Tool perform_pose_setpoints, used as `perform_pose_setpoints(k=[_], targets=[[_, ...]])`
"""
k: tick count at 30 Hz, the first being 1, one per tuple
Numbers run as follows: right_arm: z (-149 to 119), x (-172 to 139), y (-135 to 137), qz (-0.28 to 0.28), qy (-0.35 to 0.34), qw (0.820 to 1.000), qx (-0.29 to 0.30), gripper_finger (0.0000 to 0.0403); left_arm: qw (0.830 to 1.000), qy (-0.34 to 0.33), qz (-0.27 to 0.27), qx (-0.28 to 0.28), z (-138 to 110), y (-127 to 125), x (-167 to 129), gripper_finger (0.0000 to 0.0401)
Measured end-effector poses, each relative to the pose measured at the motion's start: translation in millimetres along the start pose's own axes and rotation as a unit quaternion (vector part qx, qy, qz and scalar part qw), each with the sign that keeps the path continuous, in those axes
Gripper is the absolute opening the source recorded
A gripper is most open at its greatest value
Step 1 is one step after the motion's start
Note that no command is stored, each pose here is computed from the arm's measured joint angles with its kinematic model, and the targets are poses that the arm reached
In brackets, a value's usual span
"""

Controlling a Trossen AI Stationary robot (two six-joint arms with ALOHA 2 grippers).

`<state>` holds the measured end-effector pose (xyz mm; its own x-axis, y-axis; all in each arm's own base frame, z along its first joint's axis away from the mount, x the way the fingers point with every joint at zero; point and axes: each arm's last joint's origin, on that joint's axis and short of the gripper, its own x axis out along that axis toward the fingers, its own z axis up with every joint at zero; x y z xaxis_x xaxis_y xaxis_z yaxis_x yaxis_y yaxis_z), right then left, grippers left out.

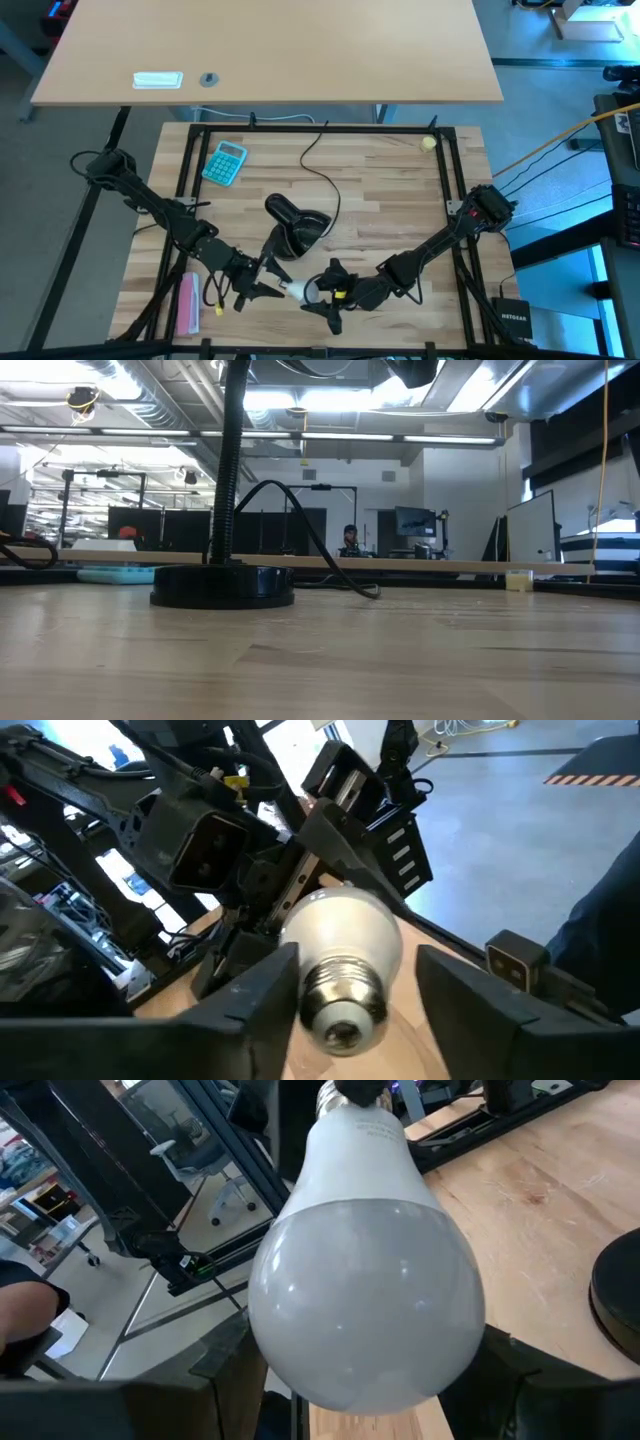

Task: Screw lightbulb
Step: Insert the lightbulb into the black lamp

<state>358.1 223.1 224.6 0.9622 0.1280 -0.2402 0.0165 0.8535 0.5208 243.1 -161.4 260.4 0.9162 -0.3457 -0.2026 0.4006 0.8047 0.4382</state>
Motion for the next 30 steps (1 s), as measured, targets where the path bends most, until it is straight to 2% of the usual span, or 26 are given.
perform_pose_setpoints(k=[5, 10, 18, 23, 27, 30], targets=[[0, 0, 0, 0.001, 0.001, 1.000, 0.000, 0.0234, 1.000, 0.003, 0.002, 0.013, -1, 1, 0, 0.0127], [0, 0, 0, 0.002, 0.002, 1.000, -0.001, 0.0243, 1.000, 0.002, 0.001, 0.016, -1, 1, 0, 0.0091], [3, -4, 2, 0.016, 0.022, 1.000, -0.004, 0.0301, 1.000, -0.003, 0.000, -0.024, 1, 1, -1, 0.0090], [14, -31, 20, 0.018, 0.033, 0.999, -0.008, 0.0319, 0.996, -0.029, 0.001, -0.081, 14, 1, -16, 0.0090], [19, -56, 40, -0.015, -0.027, 0.998, -0.060, 0.0318, 0.990, -0.065, 0.034, -0.119, 31, 8, -35, 0.0090], [25, -67, 54, -0.083, -0.107, 0.981, -0.142, 0.0315, 0.983, -0.102, 0.061, -0.139, 41, 17, -47, 0.0090]])
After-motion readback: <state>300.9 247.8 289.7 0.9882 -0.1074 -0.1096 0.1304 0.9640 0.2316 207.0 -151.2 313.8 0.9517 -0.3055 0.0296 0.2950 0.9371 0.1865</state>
